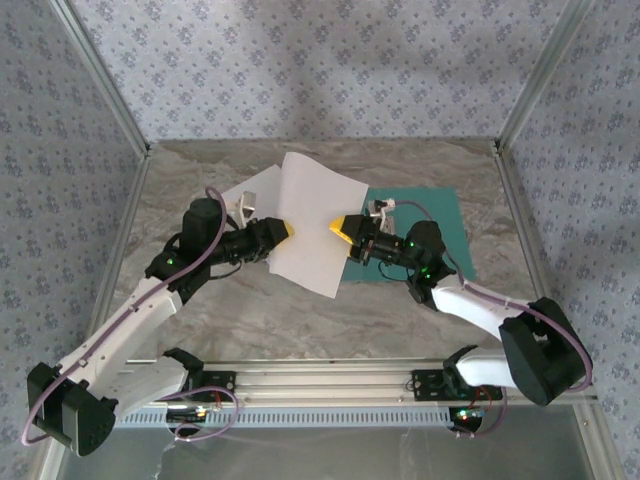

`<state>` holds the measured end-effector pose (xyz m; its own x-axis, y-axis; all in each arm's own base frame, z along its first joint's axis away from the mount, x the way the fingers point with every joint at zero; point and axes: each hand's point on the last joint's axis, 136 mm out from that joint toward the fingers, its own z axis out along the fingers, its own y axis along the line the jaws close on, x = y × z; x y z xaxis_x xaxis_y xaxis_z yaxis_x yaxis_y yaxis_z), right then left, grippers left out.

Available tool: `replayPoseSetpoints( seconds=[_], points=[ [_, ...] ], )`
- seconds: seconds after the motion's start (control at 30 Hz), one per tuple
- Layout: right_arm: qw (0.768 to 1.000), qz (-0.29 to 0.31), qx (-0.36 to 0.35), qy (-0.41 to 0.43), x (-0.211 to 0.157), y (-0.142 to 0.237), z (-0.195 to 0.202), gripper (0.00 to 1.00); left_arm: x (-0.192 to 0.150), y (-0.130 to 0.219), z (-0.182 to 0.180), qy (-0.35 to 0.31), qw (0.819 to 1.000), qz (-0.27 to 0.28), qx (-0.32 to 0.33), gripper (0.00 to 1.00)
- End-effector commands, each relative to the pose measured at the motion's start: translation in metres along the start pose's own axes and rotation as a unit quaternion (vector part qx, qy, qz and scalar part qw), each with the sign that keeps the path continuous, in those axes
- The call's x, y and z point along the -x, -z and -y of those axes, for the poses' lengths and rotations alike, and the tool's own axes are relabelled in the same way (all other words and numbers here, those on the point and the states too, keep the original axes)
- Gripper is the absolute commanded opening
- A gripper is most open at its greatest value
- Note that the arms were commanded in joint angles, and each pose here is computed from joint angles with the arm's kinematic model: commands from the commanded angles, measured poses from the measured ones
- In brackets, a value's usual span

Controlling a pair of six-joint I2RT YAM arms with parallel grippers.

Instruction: Put the files into the folder

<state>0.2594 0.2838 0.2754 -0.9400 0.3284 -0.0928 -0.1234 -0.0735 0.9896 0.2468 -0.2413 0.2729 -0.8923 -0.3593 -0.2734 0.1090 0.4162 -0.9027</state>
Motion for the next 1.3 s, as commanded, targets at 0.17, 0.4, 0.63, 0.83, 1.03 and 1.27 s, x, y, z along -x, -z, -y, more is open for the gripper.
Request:
replayPoseSetpoints(
  seconds=[0.17,0.4,0.63,0.83,1.03,1.27],
  points=[
    [1.000,0.013,0.017,0.021,-0.001,0.004,-0.013,0.55,0.000,-0.001,0.008,-0.020,1.000,0.018,-0.003,0.33],
    [1.000,0.019,0.006,0.019,0.000,0.007,-0.007,0.55,0.000,-0.001,0.008,-0.024,0.999,0.026,0.001,0.33],
    [1.000,0.022,0.005,0.018,0.001,0.008,-0.006,0.51,0.001,0.000,0.010,-0.030,0.999,0.031,0.002,0.33],
    [1.000,0.022,0.002,0.017,0.002,0.009,-0.004,0.44,-0.001,-0.002,0.010,-0.032,0.999,0.028,0.002,0.33],
    [1.000,0.024,-0.003,0.020,0.003,0.009,-0.002,0.31,-0.001,-0.001,0.013,-0.035,0.999,0.028,0.000,0.33],
    [0.999,0.016,-0.021,0.020,0.002,0.008,0.004,0.18,0.000,0.001,0.015,-0.038,0.999,0.030,0.002,0.33]
  ],
)
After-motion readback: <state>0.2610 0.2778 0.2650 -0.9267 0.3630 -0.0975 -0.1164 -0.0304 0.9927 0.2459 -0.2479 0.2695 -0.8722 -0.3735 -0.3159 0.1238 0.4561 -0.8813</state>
